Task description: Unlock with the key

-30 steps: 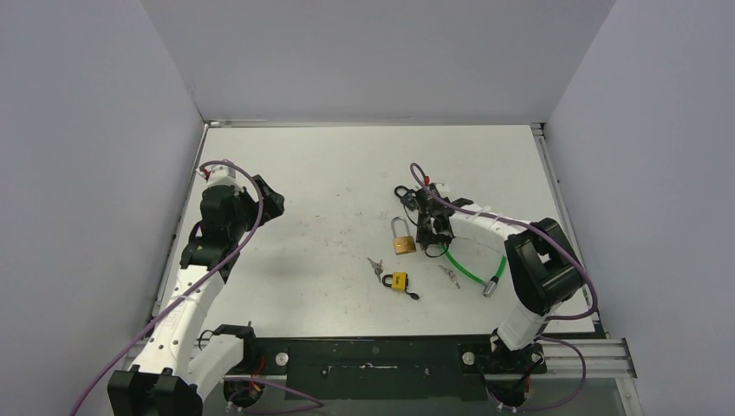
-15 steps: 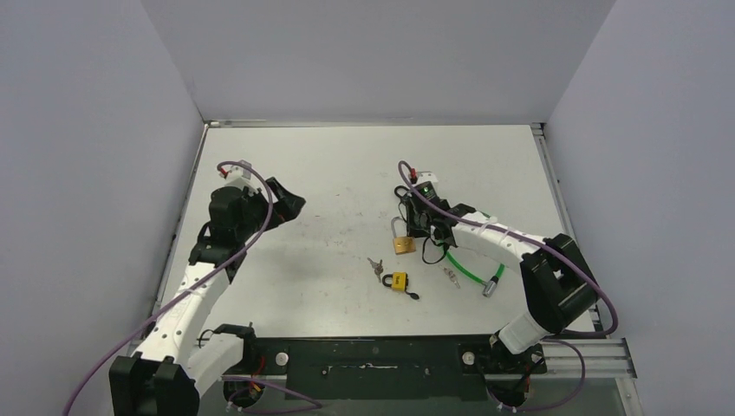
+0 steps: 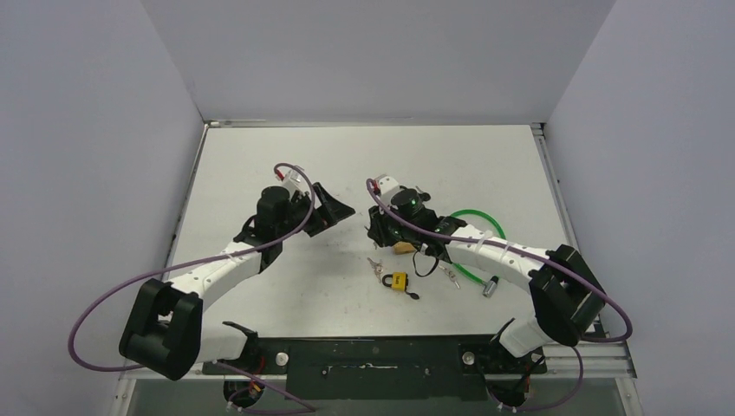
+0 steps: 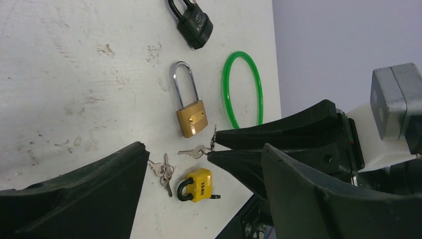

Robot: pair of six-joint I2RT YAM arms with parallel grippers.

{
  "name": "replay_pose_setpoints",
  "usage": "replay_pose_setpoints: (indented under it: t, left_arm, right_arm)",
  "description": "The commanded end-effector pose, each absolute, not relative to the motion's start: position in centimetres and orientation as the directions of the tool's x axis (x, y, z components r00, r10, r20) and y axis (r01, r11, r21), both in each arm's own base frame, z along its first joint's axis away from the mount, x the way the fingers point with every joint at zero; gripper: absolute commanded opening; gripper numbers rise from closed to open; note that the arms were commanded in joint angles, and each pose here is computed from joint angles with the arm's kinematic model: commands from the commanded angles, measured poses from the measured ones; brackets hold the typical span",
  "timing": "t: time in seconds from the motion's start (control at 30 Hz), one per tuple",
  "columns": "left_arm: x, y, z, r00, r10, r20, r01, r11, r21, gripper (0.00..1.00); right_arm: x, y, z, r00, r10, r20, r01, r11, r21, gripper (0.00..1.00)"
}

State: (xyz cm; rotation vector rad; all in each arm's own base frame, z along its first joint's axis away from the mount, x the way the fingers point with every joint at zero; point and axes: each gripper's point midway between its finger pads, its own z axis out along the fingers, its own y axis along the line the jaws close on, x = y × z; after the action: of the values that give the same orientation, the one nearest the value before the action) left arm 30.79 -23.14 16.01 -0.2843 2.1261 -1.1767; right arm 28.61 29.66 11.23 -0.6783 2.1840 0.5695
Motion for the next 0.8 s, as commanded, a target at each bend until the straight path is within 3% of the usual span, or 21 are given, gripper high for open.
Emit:
replay_pose_setpoints:
  t: [0.0,0.13,0.4,0.77]
  left_arm:
    - [31.0,-25.4,18.6,-0.742,-0.501,-0.445,0.206,0.462,-0.863,0.78]
    - [30.2,-26.6,17.7,-0.769,-0.480,-0.423,0.196,0.453,-0.870,0.71]
    - [29.8,-27.9,16.4,-0.797,-0.439,-0.415,0.183,0.479,-0.858,0.43]
    - [29.1,-28.5,16.5,-0.807,-0.445,-0.389,0.185,0.436,-0.881,0.36]
  right_arm:
    - [28.4,32.1,14.7,-0.449,-0.249,-0.858,-0.722,0.667,0.185,0.13]
    - [27.9,32.9,15.3,-0.435,-0.236,-0.869,-0.743,0.639,0.198,0.13]
    - [27.3,33.5,16.4,-0.397,-0.236,-0.887,-0.786,0.586,0.196,0.14]
    - [27.1,33.9,17.0,-0.384,-0.224,-0.896,-0.801,0.563,0.203,0.15]
